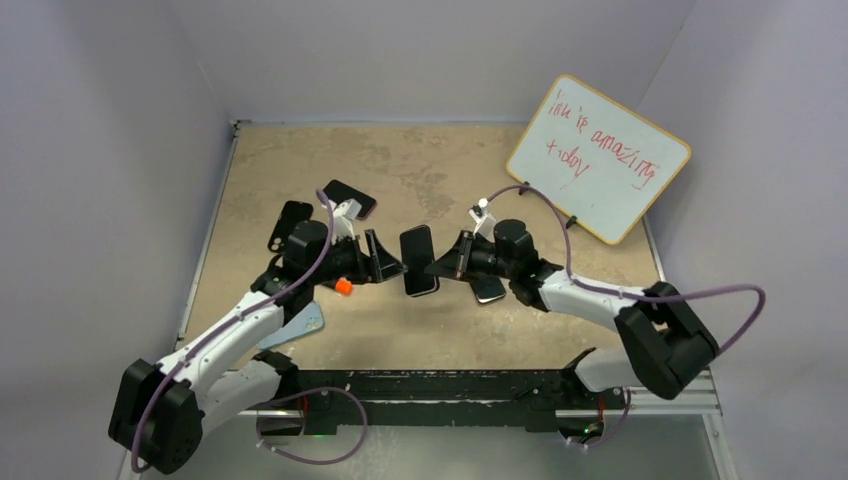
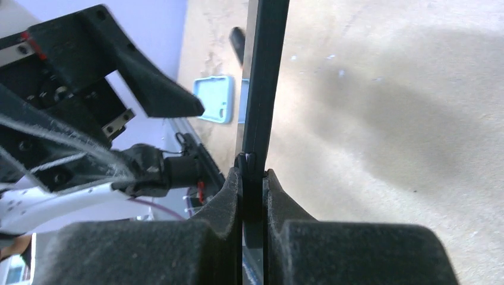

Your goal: Put the phone into the phone case

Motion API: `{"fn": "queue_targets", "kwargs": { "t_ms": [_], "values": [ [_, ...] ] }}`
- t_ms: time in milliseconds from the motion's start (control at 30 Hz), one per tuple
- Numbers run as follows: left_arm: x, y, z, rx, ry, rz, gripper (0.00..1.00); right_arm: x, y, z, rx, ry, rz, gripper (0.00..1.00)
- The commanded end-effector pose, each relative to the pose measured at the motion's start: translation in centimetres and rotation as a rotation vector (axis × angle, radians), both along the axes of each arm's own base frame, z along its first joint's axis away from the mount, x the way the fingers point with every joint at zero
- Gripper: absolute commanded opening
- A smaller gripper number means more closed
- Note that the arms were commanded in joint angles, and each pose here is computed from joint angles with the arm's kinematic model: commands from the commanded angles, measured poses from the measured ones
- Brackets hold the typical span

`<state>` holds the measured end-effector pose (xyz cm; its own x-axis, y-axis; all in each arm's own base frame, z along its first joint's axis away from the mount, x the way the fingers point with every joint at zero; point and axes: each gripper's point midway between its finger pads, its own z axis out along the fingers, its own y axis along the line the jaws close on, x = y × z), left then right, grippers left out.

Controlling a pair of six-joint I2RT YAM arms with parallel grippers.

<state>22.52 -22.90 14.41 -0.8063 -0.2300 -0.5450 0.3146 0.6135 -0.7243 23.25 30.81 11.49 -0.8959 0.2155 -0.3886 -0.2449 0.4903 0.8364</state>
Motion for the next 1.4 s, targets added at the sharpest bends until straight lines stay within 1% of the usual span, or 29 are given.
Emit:
{"fn": "queue_targets", "kwargs": {
  "t_ms": [0, 100, 133, 233, 400, 467, 567, 700, 767, 833, 867, 900, 933, 1033, 1100, 1133, 1200, 1233, 1300, 1367],
  "values": [
    [-0.5, 0.1, 3.5, -0.057, -0.062, -0.019, 0.75, -2.1, 0.3, 5.8, 0.154, -0.125, 0.113, 0.00],
    [-1.1, 0.3, 6.1, -0.127, -0.112, -0.013, 0.83, -3.3, 0.1, 8.6, 0.225, -0.197, 0.156, 0.00],
    [-1.1, 0.2, 7.3, -0.158, -0.148, -0.015, 0.85, -3.7, 0.0, 9.6, 0.246, -0.229, 0.174, 0.00],
    [-1.5, 0.1, 9.6, -0.226, -0.190, -0.025, 0.87, -4.6, -0.4, 12.4, 0.304, -0.298, 0.191, 0.00],
    [-2.7, -0.7, 12.7, -0.362, -0.233, -0.096, 0.87, -6.2, -0.6, 15.3, 0.389, -0.326, 0.241, 0.00],
    [-3.1, -1.0, 13.7, -0.398, -0.251, -0.122, 0.86, -6.7, -0.6, 16.6, 0.443, -0.348, 0.263, 0.00],
    [-3.4, -0.9, 14.9, -0.440, -0.283, -0.128, 0.83, -7.5, -0.6, 17.3, 0.489, -0.328, 0.300, 0.00],
    [-3.4, -1.0, 15.4, -0.474, -0.289, -0.127, 0.73, -8.0, -0.8, 17.4, 0.513, -0.320, 0.309, 0.00],
    [-3.4, -1.1, 15.1, -0.481, -0.278, -0.126, 0.65, -8.0, -0.8, 17.3, 0.514, -0.317, 0.307, 0.00],
    [-3.2, -1.2, 14.7, -0.485, -0.252, -0.120, 0.52, -8.0, -0.8, 17.1, 0.516, -0.309, 0.307, 0.00],
    [-3.1, -1.2, 14.5, -0.486, -0.242, -0.119, 0.48, -7.9, -0.8, 16.9, 0.514, -0.300, 0.303, 0.00],
    [-3.1, -1.3, 14.4, -0.490, -0.234, -0.120, 0.39, -7.8, -0.7, 16.6, 0.510, -0.287, 0.298, 0.00],
    [-3.1, -1.3, 14.3, -0.494, -0.223, -0.119, 0.34, -7.6, -0.6, 16.3, 0.505, -0.267, 0.288, 0.00],
    [-2.9, -1.3, 13.8, -0.499, -0.190, -0.104, 0.19, -6.9, -0.3, 15.8, 0.495, -0.228, 0.268, 0.07],
    [-2.6, -1.3, 13.4, -0.498, -0.160, -0.085, 0.03, -6.6, -0.1, 15.7, 0.489, -0.217, 0.259, 0.09],
    [-2.5, -1.3, 13.1, -0.498, -0.144, -0.076, 0.00, -6.4, 0.0, 15.6, 0.484, -0.208, 0.251, 0.12],
    [-2.4, -1.3, 12.9, -0.508, -0.115, -0.061, 0.00, -5.9, 0.1, 15.2, 0.476, -0.192, 0.230, 0.19],
    [-2.3, -1.3, 13.0, -0.517, -0.109, -0.056, 0.00, -5.7, 0.1, 15.0, 0.474, -0.188, 0.223, 0.21],
    [-2.2, -1.3, 13.0, -0.524, -0.095, -0.044, 0.00, -5.5, 0.2, 14.6, 0.476, -0.173, 0.215, 0.21],
    [-2.1, -1.3, 13.0, -0.525, -0.087, -0.041, 0.00, -5.4, 0.4, 14.3, 0.487, -0.158, 0.215, 0.18]
  ]
}}
